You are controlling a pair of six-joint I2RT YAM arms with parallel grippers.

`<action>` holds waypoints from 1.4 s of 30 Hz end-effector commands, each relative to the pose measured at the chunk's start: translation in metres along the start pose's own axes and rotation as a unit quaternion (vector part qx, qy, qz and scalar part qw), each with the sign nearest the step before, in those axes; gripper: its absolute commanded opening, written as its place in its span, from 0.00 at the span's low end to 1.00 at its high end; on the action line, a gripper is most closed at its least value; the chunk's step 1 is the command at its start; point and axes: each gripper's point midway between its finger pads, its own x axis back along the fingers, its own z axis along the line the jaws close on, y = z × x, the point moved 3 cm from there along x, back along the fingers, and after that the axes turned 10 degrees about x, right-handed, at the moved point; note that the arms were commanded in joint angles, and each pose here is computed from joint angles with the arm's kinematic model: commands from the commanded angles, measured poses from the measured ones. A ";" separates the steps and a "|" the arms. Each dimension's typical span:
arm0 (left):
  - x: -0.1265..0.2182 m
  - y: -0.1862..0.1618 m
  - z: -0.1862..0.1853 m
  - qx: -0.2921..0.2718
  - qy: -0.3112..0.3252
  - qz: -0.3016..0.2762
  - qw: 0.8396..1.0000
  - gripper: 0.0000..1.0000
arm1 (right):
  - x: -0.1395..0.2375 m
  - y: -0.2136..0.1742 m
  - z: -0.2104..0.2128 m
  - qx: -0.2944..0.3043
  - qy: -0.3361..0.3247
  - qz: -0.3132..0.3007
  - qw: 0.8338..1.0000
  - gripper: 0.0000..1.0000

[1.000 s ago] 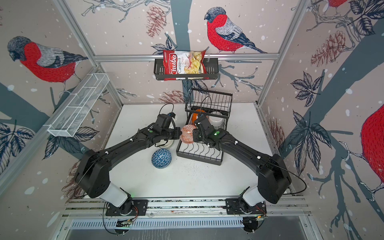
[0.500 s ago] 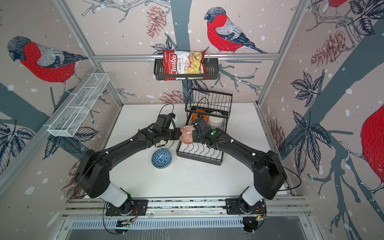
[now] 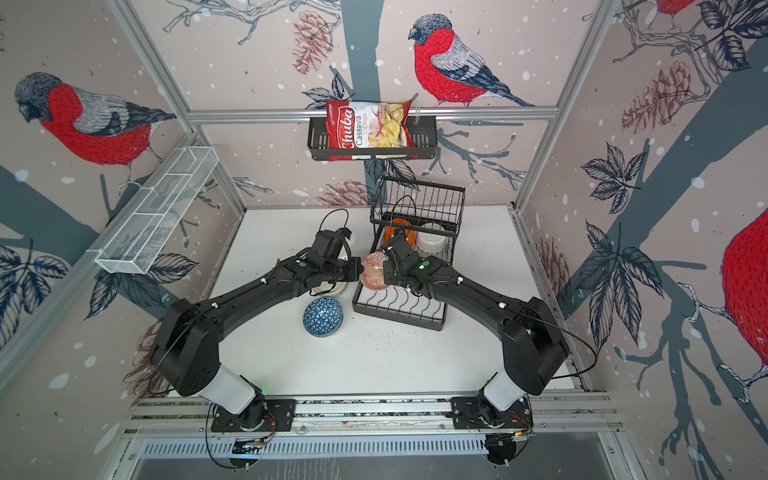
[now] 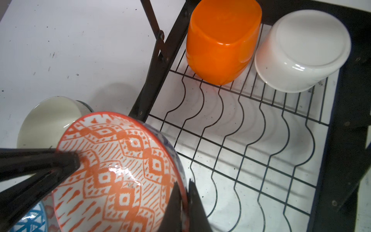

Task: Load the bowls into the dish rack
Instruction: 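Close the right gripper on the patterned bowl's rim beside the left gripper, then open the left gripper and withdraw it while right gripper holds the bowl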

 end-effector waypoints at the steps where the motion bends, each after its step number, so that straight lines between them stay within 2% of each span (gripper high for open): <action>1: 0.003 0.010 -0.011 -0.001 -0.027 -0.021 0.999 0.00 | 0.001 0.005 -0.001 -0.006 -0.008 -0.010 1.000 0.00; 10: 0.004 0.010 -0.012 0.001 -0.029 -0.024 0.999 0.00 | 0.003 0.004 -0.011 -0.011 -0.039 -0.016 0.999 0.00; 11: 0.004 0.011 -0.012 0.001 -0.029 -0.024 0.999 0.08 | 0.003 0.003 -0.013 -0.011 -0.044 -0.015 0.999 0.00; 12: 0.004 0.011 -0.012 0.002 -0.030 -0.025 0.999 0.26 | 0.004 0.003 -0.015 -0.011 -0.049 -0.016 0.999 0.00; 15: 0.003 0.012 -0.013 0.004 -0.032 -0.028 0.999 0.57 | 0.008 0.000 -0.022 -0.011 -0.069 -0.016 0.997 0.00; 19: 0.002 0.012 -0.011 0.004 -0.028 -0.029 0.999 0.71 | 0.014 -0.004 -0.034 -0.010 -0.102 -0.016 0.995 0.00; 27: -0.015 0.003 0.000 0.012 -0.012 -0.005 1.000 0.72 | 0.032 -0.007 -0.062 -0.025 -0.147 -0.026 0.989 0.00; 42: -0.034 -0.032 0.019 0.036 0.020 0.035 0.999 0.71 | 0.044 -0.006 -0.084 -0.037 -0.153 -0.036 0.987 0.00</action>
